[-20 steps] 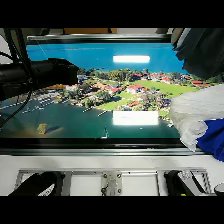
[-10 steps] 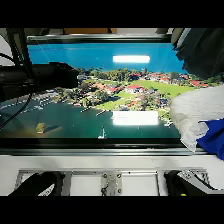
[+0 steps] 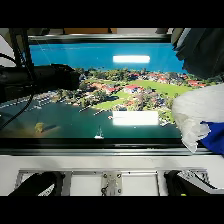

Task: Fold the clothes and pants, and hang the long-sleeved shirts on hangers.

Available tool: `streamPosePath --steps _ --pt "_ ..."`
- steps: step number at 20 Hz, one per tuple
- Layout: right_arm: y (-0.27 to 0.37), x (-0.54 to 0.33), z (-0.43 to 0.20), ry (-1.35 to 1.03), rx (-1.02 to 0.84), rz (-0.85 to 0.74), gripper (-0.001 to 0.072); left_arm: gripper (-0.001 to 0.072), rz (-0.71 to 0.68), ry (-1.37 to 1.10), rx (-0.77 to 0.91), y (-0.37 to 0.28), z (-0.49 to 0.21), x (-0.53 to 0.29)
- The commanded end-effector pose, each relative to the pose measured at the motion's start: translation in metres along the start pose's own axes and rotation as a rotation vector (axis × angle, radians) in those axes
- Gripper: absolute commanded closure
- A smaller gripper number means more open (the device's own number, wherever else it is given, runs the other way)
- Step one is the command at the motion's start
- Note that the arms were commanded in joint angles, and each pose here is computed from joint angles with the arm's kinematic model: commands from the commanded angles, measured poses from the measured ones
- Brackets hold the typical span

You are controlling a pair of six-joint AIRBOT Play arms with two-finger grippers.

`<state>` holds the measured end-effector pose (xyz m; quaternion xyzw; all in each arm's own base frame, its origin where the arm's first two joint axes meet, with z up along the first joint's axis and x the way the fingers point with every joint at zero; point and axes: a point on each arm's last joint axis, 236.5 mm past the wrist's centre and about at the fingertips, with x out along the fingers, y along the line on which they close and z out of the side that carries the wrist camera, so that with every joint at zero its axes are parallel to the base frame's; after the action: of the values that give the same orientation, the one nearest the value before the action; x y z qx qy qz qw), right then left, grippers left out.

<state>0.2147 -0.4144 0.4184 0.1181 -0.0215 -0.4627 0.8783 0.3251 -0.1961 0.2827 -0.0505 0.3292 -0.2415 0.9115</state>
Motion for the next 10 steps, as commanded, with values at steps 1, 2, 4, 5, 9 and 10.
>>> streamPosePath --steps 1,2,4,5,9,10 --pt "-0.001 -0.006 0.003 -0.003 -0.027 -0.013 0.0376 0.0697 0.000 0.001 0.001 0.000 0.000 0.000" --pt "0.001 -0.009 0.007 -0.015 -0.030 -0.013 0.0127 0.0697 0.001 0.001 0.001 0.000 0.000 0.000" --pt "0.004 -0.018 0.015 -0.034 -0.036 -0.009 0.0047 0.0697 0.001 0.001 0.002 0.000 0.000 0.000" --pt "0.008 -0.025 0.020 -0.049 -0.041 -0.006 0.0047 0.0697 0.002 0.001 0.002 0.000 0.000 0.000" --pt "0.026 -0.061 0.048 -0.123 -0.048 0.021 0.0049 0.0697 0.003 0.000 0.002 0.001 0.000 0.000" --pt "0.033 -0.072 0.055 -0.144 -0.043 0.036 0.0049 0.0697 0.003 0.000 0.003 0.001 0.000 0.000"
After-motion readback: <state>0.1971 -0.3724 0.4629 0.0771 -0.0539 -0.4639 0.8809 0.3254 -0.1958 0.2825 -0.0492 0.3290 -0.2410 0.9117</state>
